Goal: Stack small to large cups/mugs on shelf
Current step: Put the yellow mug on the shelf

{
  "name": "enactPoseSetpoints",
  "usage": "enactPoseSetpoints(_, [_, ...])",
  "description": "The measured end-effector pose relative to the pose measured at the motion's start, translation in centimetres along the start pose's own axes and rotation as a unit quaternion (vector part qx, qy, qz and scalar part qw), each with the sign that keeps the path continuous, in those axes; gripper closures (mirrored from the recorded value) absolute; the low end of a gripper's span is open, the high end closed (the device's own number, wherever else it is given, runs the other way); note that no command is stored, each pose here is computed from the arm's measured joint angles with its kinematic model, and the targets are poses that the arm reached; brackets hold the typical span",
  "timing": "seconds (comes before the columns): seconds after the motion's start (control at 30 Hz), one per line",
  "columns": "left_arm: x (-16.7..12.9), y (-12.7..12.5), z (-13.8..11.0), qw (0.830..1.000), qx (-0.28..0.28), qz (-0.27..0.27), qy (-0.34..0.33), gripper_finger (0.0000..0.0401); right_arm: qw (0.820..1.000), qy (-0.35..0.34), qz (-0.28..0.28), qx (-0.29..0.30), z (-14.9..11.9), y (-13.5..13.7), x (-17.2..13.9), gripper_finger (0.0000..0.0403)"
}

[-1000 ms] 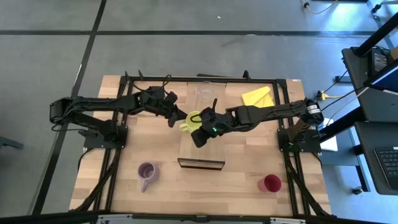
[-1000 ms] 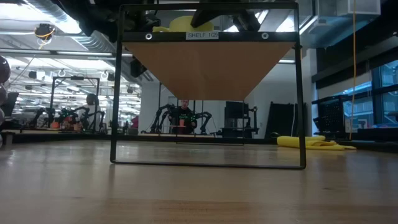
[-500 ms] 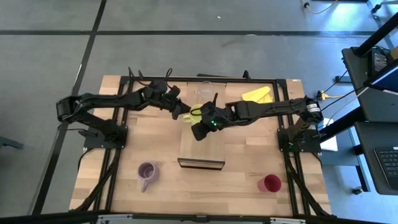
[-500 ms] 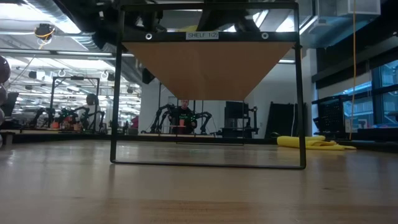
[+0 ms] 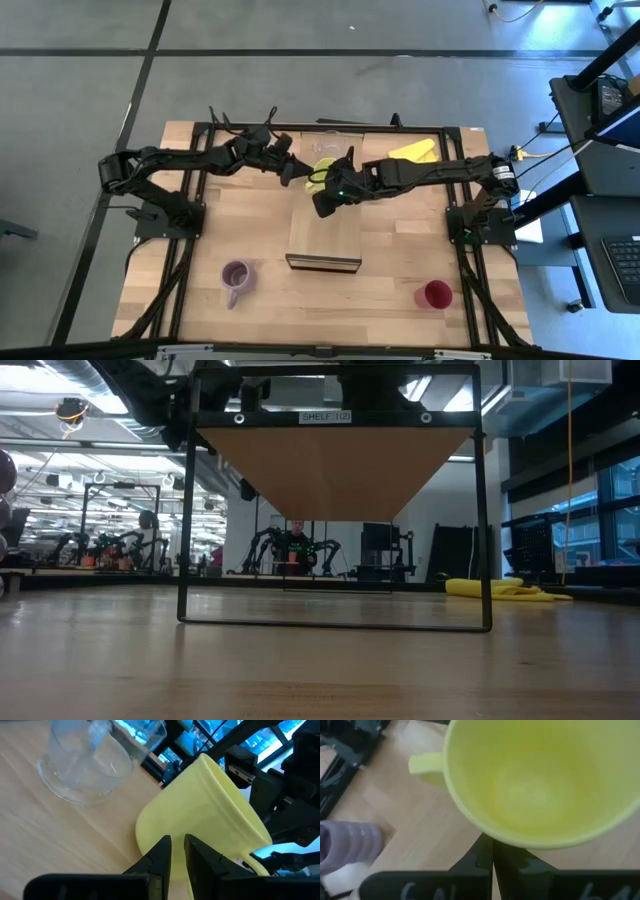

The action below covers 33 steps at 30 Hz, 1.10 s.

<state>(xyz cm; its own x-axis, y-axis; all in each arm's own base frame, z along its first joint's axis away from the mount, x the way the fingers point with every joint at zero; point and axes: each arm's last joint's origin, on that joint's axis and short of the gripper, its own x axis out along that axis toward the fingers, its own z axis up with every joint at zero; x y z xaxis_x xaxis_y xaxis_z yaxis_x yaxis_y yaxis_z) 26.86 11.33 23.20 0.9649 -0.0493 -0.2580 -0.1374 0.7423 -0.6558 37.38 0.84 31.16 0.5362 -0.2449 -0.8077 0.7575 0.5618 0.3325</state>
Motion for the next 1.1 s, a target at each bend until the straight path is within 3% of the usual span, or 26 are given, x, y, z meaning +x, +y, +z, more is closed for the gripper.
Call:
enactPoseSetpoints(0.8, [-1.1, 1.6, 1.1, 1.0, 0.007, 0.015, -0.014, 0.0349, 0.999, 0.004, 0.038, -0.005, 0.8, 0.2, 0.2, 0.0393])
enactPoseSetpoints(0.97, [-2.5, 1.8, 0.3, 0.997, 0.018, 0.067, 0.037, 0.0349, 0.997, 0.001, 0.075, -0.004, 1.1, 0.7, 0.1, 0.0393])
enactPoseSetpoints(1.1, [-4.5, 0.6, 0.3, 0.993, 0.038, 0.101, 0.043, 0.0349, 0.995, -0.01, 0.102, 0.0, 1.4, 1.2, 0.0, 0.0393])
